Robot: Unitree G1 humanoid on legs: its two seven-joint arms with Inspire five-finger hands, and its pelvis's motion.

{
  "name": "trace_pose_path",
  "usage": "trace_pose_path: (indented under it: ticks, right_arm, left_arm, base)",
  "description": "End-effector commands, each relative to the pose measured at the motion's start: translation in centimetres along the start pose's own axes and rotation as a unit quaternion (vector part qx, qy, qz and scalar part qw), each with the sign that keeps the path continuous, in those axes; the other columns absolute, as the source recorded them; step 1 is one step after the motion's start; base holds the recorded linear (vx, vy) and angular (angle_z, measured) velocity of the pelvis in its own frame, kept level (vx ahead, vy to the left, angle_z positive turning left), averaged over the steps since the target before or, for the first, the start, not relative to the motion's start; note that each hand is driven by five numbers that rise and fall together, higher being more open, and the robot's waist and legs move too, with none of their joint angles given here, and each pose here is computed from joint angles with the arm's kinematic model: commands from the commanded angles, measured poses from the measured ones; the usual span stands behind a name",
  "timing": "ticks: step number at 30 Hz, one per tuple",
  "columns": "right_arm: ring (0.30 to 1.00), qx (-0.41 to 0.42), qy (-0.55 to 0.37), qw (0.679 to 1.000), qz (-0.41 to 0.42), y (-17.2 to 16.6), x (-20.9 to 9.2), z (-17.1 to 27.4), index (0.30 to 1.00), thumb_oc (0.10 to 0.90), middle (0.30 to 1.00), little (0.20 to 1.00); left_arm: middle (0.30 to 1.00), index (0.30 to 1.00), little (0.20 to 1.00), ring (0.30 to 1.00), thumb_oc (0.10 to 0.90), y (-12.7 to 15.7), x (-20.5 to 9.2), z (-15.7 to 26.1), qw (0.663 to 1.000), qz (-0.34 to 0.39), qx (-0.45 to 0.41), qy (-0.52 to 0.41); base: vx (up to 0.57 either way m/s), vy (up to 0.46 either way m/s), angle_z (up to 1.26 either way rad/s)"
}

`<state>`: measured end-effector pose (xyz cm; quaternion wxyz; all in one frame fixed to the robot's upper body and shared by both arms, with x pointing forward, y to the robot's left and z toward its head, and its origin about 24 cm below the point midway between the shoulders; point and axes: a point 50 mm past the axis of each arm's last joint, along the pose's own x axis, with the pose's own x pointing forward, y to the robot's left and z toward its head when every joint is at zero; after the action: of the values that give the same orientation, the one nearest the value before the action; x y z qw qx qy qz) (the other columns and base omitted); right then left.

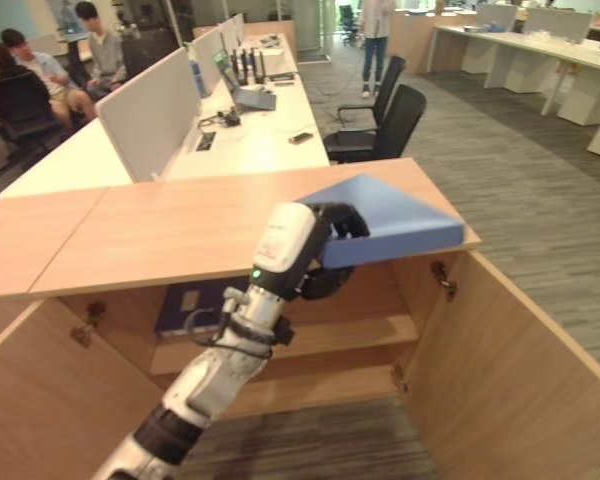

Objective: Put the empty folder in the office cabinet

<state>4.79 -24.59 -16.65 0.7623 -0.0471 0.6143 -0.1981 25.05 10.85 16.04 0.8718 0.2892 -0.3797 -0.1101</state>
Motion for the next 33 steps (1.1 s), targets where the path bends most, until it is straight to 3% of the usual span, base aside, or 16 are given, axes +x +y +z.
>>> trace_pose_path:
  ticks: [1,3,5,6,9,15,20,26,33]
  right_arm:
    - [0.9,0.024,-0.021,0.999,0.0,-0.3,0.2,1.9,0.9,0.8,0.9,0.9]
    - [0.9,0.018,-0.026,0.999,0.011,-0.5,0.3,2.5,0.9,0.8,0.9,0.9]
    - [0.9,0.016,-0.029,0.999,0.016,-0.5,0.3,2.9,0.9,0.8,0.9,0.9]
    - [0.9,0.008,-0.032,0.999,0.027,-0.3,0.3,3.3,0.9,0.8,0.9,0.9]
    - [0.9,-0.002,-0.032,0.998,0.046,0.1,0.3,3.8,0.9,0.8,0.9,0.9]
    - [0.9,-0.008,-0.028,0.998,0.058,0.5,0.2,3.8,0.9,0.8,0.9,0.9]
    - [0.9,-0.006,-0.027,0.998,0.062,0.6,0.2,3.6,0.9,0.8,0.9,0.9]
    - [0.9,0.004,-0.057,0.995,0.08,1.2,0.1,4.7,0.9,0.8,0.9,0.9]
    - [0.9,0.015,-0.138,0.982,0.126,1.9,-0.7,7.7,0.9,0.8,0.9,0.9]
  left_arm:
    - [0.3,0.3,0.3,0.3,0.4,1.1,1.3,1.3,0.988,0.007,-0.154,-0.025]
    - [0.3,0.3,0.3,0.3,0.4,2.0,1.7,2.8,0.955,-0.003,-0.292,-0.057]
    - [0.3,0.3,0.3,0.3,0.4,2.1,1.8,3.0,0.94,-0.011,-0.335,-0.061]
    - [0.3,0.3,0.3,0.3,0.4,2.1,2.1,3.5,0.91,-0.023,-0.407,-0.071]
    - [0.3,0.3,0.3,0.3,0.4,1.1,3.0,4.8,0.848,-0.076,-0.517,-0.092]
    - [0.3,0.3,0.3,0.3,0.4,-1.0,3.4,5.1,0.792,-0.144,-0.59,-0.062]
    - [0.3,0.3,0.3,0.3,0.4,-1.9,2.3,3.5,0.79,-0.137,-0.598,-0.009]
    - [0.3,0.3,0.3,0.3,0.4,-2.6,-1.5,-0.5,0.816,-0.1,-0.559,0.107]
    - [0.3,0.3,0.3,0.3,0.4,-0.5,-7.6,-4.5,0.877,-0.091,-0.409,0.234]
  base:
    - [-0.02,-0.001,0.19]
    - [-0.02,0.002,0.08]
    - [0.0,0.0,0.0]
    - [-0.03,0.014,0.0]
    - [-0.02,0.009,0.01]
    - [0.0,0.0,0.0]
    - [0.0,0.0,0.0]
    - [0.0,-0.001,0.04]
    - [0.0,-0.002,0.01]
